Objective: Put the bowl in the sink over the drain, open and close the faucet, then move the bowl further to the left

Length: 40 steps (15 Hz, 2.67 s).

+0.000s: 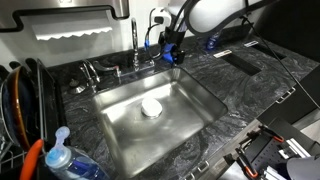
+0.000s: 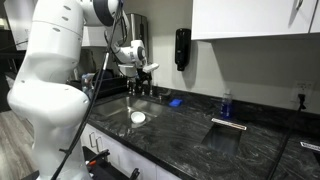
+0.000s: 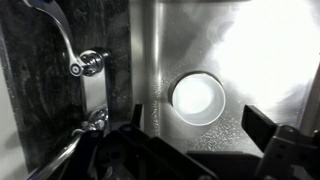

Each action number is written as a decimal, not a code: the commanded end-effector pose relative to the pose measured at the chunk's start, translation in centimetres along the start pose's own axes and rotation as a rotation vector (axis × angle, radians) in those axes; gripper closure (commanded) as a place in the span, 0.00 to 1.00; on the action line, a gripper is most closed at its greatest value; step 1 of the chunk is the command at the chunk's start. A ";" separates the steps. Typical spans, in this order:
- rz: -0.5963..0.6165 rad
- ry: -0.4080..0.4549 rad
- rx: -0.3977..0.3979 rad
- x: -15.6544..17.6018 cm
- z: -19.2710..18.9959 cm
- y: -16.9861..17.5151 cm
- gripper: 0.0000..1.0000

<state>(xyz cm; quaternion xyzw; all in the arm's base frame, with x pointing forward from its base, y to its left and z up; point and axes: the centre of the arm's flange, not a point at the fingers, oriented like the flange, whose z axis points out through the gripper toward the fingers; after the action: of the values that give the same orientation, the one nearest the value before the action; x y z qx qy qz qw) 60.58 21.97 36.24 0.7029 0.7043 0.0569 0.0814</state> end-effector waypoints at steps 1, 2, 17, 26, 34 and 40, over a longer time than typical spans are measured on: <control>-0.021 0.013 0.031 -0.1 2.0 -3.8 0.00; -0.017 0.010 0.047 0.0 2.6 -4.3 0.00; 0.155 0.095 0.127 0.2 10.0 -6.1 0.00; 0.183 0.472 0.029 9.4 13.7 -9.8 0.00; 0.290 0.375 -0.064 0.1 21.7 -6.2 0.00; 0.274 0.410 0.004 -2.1 22.8 -5.2 0.00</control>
<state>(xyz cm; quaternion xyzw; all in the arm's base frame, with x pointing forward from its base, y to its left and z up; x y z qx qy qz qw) 58.95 19.51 12.93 0.7753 0.5946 0.2086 -0.0434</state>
